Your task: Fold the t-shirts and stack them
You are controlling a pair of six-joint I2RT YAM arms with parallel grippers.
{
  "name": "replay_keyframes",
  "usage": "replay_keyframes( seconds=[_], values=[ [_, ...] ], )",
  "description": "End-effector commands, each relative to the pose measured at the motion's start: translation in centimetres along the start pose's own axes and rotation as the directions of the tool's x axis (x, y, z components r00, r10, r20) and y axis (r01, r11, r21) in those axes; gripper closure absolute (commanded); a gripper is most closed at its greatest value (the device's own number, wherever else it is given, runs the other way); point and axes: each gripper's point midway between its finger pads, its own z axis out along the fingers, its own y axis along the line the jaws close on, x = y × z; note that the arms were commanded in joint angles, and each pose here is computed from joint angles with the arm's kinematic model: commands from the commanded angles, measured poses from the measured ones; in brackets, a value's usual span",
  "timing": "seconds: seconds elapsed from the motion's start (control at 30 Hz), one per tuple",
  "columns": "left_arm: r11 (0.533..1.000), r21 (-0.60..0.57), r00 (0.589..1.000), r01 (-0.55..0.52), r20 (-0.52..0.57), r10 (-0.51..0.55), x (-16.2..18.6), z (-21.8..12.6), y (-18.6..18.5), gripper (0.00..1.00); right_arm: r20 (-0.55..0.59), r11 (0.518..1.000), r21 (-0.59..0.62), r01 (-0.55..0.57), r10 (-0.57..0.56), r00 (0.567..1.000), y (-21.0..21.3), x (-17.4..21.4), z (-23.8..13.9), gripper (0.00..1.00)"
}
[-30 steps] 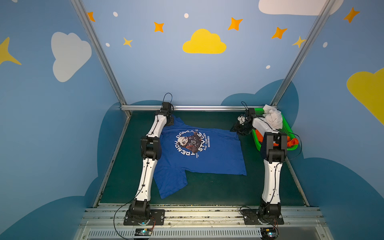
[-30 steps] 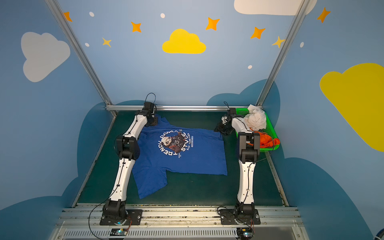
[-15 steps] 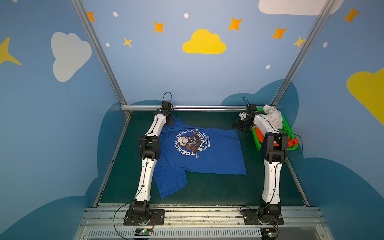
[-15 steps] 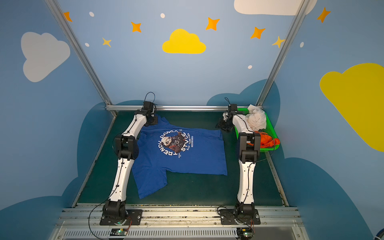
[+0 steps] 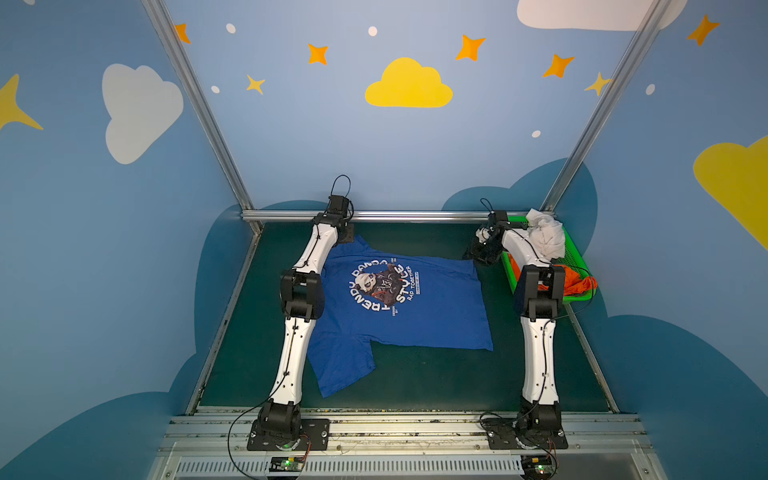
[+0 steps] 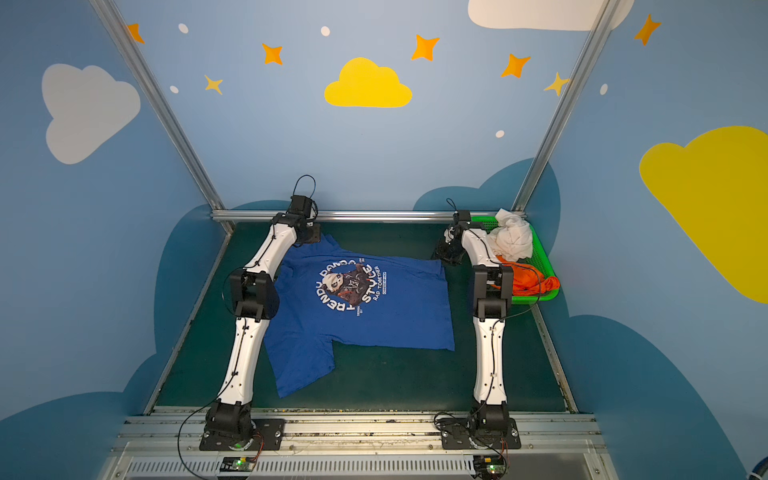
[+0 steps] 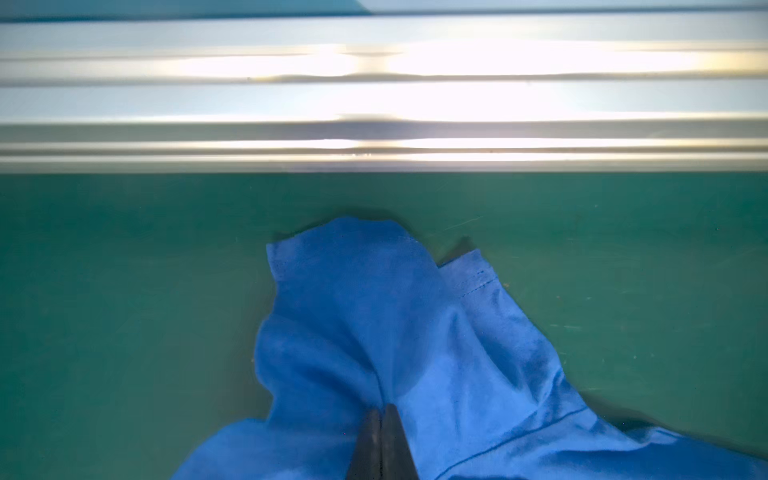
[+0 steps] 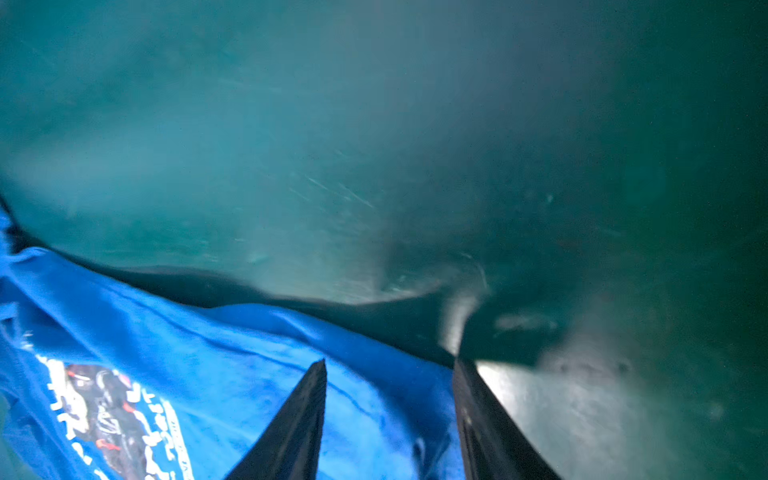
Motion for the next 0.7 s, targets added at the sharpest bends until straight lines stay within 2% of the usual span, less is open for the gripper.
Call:
replay_keyframes(
  seconds=[0.0,0.17,0.67],
  values=[
    [1.0,-0.019,1.0,-0.006,0.015,0.006,-0.9,-2.3,0.4,0.95,-0.01,1.0,0.008,0.012,-0.012,1.0,0.4,0.1,-0.5,0.51],
    [1.0,-0.023,1.0,-0.016,0.016,0.016,-1.0,-2.7,0.3,0.95,0.009,1.0,0.018,0.019,-0.019,1.0,0.5,-0.2,-0.8,0.54],
    [0.997,-0.072,0.999,-0.038,0.01,0.038,-0.9,-3.0,0.8,0.95,0.087,0.996,0.043,0.076,-0.08,0.993,1.6,-1.6,-2.4,0.53]
  ],
)
